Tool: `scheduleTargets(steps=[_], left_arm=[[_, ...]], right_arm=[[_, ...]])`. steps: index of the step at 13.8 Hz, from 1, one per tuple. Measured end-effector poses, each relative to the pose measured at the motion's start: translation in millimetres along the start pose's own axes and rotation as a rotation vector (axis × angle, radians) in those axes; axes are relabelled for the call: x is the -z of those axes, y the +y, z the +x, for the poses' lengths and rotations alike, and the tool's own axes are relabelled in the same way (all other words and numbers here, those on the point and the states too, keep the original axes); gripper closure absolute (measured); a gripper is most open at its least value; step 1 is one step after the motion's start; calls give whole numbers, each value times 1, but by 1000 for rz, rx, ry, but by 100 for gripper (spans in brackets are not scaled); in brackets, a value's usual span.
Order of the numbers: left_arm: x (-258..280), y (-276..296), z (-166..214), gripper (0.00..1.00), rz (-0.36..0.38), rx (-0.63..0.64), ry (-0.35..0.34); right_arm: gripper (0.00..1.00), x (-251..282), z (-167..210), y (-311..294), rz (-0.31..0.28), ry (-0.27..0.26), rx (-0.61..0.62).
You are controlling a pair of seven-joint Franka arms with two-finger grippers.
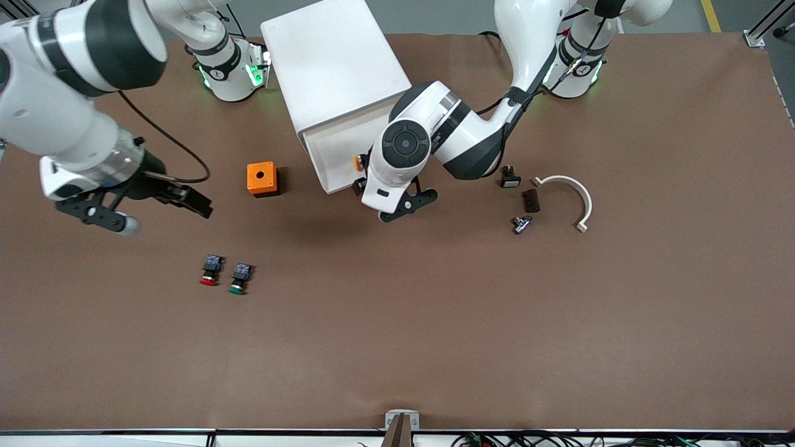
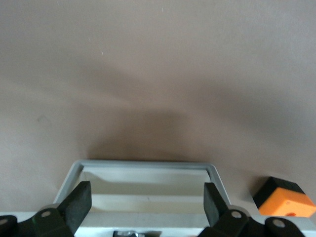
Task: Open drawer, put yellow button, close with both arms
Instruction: 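Withdraw the right gripper while the left gripper pushes the drawer, then push the drawer fully shut with the left gripper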
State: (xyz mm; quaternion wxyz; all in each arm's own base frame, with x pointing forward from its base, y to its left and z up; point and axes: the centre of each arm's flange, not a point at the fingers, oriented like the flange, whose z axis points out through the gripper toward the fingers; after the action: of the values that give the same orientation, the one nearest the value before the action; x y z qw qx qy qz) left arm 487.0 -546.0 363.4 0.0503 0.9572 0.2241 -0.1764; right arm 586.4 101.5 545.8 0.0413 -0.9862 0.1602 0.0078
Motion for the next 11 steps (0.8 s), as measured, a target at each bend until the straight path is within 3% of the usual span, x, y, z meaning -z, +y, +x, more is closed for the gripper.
scheduleTargets(steps=[8,11], left_arm=[[-27,6,-32,0,-5,54,-144],[-35,9,-44,0,-12,72,-203]], right_arm=[[0,30,34,120,6,13,149],[0,42,33,139,-33,26,172]])
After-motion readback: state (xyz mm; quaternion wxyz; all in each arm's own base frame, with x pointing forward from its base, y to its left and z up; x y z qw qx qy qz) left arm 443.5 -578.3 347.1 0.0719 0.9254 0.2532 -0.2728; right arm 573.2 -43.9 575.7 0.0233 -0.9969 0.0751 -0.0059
